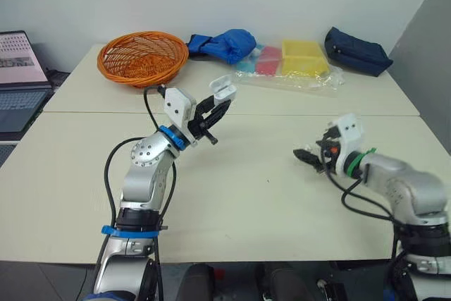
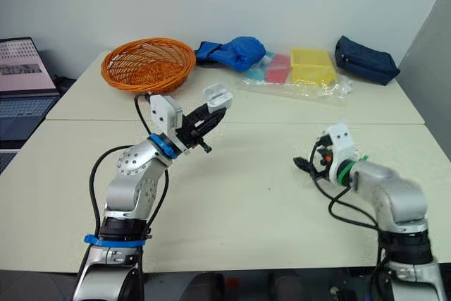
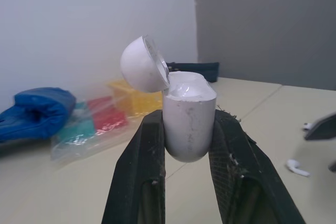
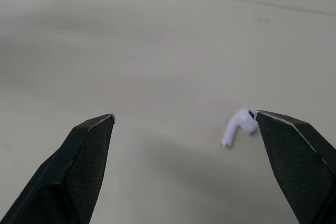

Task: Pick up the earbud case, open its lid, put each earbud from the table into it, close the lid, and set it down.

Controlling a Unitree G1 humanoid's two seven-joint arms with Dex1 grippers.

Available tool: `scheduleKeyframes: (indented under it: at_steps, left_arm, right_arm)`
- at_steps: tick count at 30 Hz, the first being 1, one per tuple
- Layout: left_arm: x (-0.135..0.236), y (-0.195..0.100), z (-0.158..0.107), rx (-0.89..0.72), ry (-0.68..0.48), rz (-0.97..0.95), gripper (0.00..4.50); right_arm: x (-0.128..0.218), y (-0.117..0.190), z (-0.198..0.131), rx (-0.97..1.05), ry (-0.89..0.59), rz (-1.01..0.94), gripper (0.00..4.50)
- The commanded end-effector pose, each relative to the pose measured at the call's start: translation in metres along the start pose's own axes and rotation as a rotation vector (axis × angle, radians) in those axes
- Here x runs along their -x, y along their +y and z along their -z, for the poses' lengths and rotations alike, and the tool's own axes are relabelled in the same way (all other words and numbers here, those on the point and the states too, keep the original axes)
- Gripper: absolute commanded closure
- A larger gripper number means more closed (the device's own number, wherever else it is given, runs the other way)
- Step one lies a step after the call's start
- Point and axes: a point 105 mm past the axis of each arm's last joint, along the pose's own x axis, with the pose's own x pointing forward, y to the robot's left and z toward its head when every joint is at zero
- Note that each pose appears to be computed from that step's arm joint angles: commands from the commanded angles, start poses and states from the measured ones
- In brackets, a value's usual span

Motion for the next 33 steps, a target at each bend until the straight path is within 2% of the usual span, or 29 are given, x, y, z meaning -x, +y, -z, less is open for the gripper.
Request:
scheduleKeyframes:
  at_steps: [1, 4, 8, 15, 19, 23, 28, 33]
  left_arm:
    - [-0.002, -0.009, -0.02, -0.057, -0.07, 0.009, 3.76]
    - [-0.002, -0.004, -0.023, -0.058, -0.07, -0.019, 3.76]
    - [-0.004, 0.0, -0.026, -0.076, -0.074, -0.019, 3.76]
    - [-0.01, 0.003, -0.031, -0.089, -0.083, -0.018, 3.76]
    - [-0.012, 0.002, -0.032, -0.091, -0.088, -0.015, 3.76]
    - [-0.013, 0.003, -0.034, -0.101, -0.092, -0.015, 3.76]
    - [-0.013, 0.005, -0.034, -0.101, -0.095, -0.019, 3.76]
    - [-0.011, 0.012, -0.031, -0.109, -0.087, -0.035, 3.76]
  right_arm:
    - [-0.003, -0.011, -0.006, 0.083, -0.097, 0.137, 0.02]
    - [-0.007, -0.023, 0.006, 0.101, -0.13, 0.246, 0.02]
    - [-0.017, -0.026, 0.015, -0.011, -0.155, 0.316, 0.02]
    - [-0.04, -0.007, 0.017, -0.06, -0.177, 0.311, 0.02]
    - [-0.045, -0.01, 0.024, -0.088, -0.167, 0.354, 0.84]
    - [-0.046, -0.02, 0.034, -0.095, -0.138, 0.407, 2.25]
    - [-0.049, -0.012, 0.026, -0.079, -0.165, 0.366, 4.04]
    - [-0.036, -0.008, 0.025, -0.014, -0.16, 0.208, 4.07]
